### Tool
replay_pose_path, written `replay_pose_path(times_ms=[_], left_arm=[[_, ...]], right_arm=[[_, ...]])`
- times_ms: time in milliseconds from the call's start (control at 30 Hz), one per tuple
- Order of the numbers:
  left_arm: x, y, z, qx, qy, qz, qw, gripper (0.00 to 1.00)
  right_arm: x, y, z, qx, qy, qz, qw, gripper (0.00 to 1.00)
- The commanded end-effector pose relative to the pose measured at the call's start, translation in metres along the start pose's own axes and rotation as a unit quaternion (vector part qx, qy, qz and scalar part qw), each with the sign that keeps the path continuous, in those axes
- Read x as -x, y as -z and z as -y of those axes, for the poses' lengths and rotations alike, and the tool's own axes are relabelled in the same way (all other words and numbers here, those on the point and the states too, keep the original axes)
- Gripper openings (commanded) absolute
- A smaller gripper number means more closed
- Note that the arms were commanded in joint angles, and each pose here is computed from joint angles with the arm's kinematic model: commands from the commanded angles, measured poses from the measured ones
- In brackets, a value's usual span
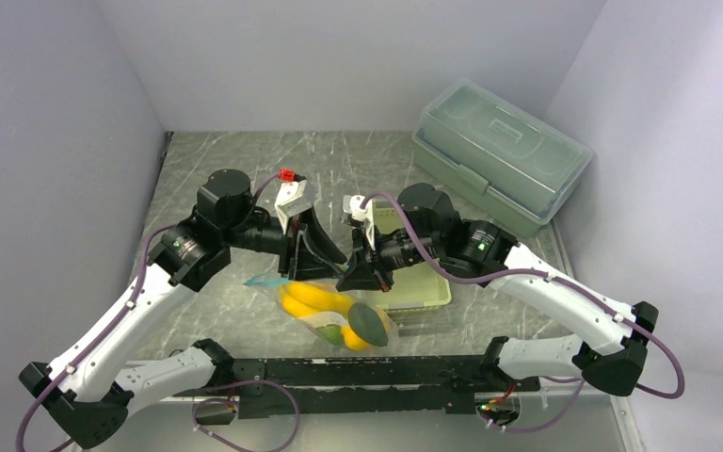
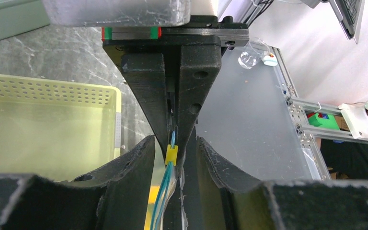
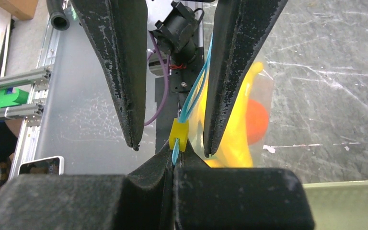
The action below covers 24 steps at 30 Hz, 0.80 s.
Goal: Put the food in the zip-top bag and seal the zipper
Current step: Zip the zipper food storage bag.
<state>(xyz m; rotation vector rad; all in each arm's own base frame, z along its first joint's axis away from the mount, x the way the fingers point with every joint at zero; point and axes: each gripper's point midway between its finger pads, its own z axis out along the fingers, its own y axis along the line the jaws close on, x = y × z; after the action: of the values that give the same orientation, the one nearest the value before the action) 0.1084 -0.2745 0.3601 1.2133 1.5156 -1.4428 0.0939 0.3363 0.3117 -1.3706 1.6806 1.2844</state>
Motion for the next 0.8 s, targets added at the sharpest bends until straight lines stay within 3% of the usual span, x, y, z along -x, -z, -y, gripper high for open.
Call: replay_pose_path(times_ms=[0, 767], left_arm=[[0.0009, -0.0005, 0.0056, -0.02, -0.007, 0.001, 1.0, 0.42], [-0.0002, 0.0014, 0.0061, -0.016, -0.011, -0.004, 1.0, 0.33]], right_arm=[[0.0396, 0.0088, -0.0109, 0.01, 0.035, 0.056, 0.998, 0.0], [0.0383, 0.0063, -0.0083, 0.008, 0.032, 0.051, 0.998, 0.0]])
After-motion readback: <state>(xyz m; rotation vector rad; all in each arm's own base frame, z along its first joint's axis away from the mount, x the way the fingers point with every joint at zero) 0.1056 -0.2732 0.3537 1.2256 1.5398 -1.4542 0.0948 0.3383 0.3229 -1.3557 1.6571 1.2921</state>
